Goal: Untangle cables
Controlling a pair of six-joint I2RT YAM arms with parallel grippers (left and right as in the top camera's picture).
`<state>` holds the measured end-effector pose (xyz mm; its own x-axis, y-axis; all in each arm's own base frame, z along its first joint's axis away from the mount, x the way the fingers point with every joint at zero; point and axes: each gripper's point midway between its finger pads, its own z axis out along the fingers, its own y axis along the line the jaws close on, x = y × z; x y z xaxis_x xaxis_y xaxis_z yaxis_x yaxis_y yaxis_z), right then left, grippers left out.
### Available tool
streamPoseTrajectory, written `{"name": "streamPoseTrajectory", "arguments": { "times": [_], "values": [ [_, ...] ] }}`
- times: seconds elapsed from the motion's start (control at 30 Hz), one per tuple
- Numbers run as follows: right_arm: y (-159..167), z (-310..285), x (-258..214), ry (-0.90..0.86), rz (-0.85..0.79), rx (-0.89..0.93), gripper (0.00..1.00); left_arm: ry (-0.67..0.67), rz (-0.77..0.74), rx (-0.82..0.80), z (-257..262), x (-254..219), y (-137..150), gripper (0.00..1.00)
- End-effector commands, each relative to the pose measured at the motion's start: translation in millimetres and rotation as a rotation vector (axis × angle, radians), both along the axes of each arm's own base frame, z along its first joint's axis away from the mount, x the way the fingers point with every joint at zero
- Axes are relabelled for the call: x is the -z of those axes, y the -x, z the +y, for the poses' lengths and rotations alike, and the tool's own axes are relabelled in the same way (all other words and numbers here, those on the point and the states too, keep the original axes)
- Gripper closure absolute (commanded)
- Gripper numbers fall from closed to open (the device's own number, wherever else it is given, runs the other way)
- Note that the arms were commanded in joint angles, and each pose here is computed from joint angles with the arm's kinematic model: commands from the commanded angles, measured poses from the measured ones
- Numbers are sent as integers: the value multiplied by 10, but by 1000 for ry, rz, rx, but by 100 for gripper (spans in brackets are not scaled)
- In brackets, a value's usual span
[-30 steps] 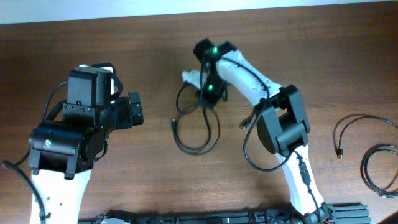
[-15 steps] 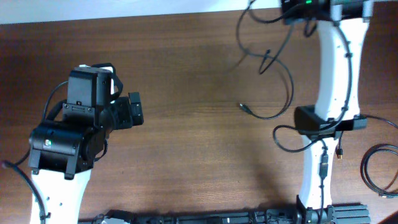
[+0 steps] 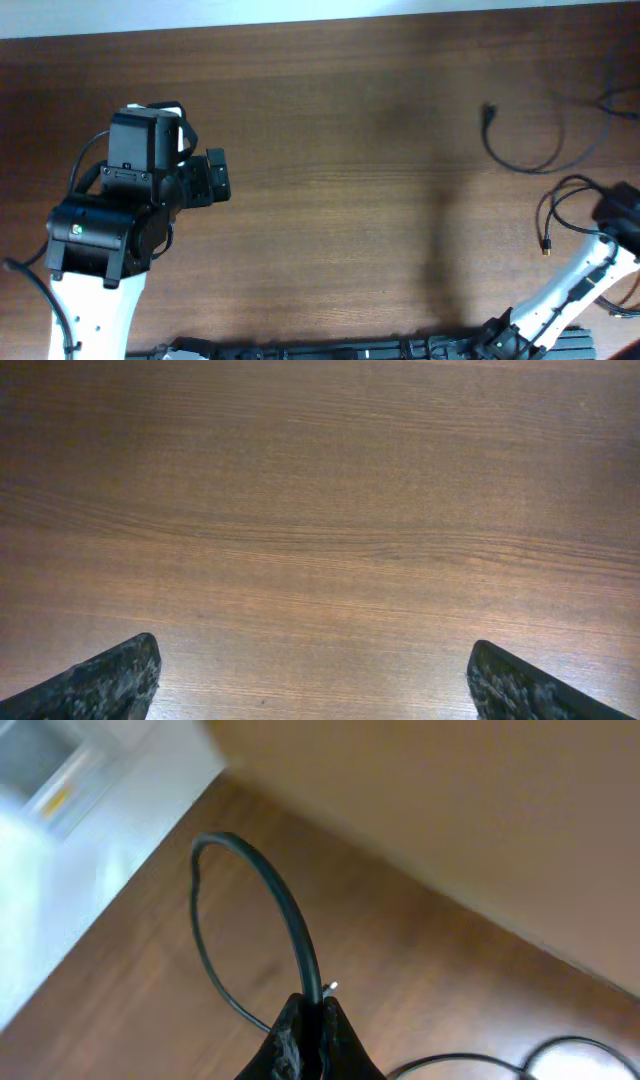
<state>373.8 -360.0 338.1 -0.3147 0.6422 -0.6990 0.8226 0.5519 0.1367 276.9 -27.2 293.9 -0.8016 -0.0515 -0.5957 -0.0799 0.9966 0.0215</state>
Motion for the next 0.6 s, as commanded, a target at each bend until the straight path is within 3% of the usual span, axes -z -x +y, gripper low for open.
{"name": "streamPoseTrajectory", "arguments": {
  "times": [0.0, 0.17, 0.47, 0.5, 0.57],
  "values": [
    [513, -202, -481, 64, -96, 127, 96, -8, -16, 0, 22, -47, 6, 1],
    [939, -491, -515, 77, -91, 225, 96, -8, -16, 0, 22, -47, 6, 1],
    [922, -520, -355, 40, -56, 227, 96, -8, -16, 0, 22, -47, 6, 1],
    [924, -517, -327, 31, -49, 227, 89, -8, -16, 0, 22, -47, 6, 1],
    [934, -508, -303, 23, -41, 228, 62, -8, -16, 0, 22, -47, 6, 1]
  ]
}}
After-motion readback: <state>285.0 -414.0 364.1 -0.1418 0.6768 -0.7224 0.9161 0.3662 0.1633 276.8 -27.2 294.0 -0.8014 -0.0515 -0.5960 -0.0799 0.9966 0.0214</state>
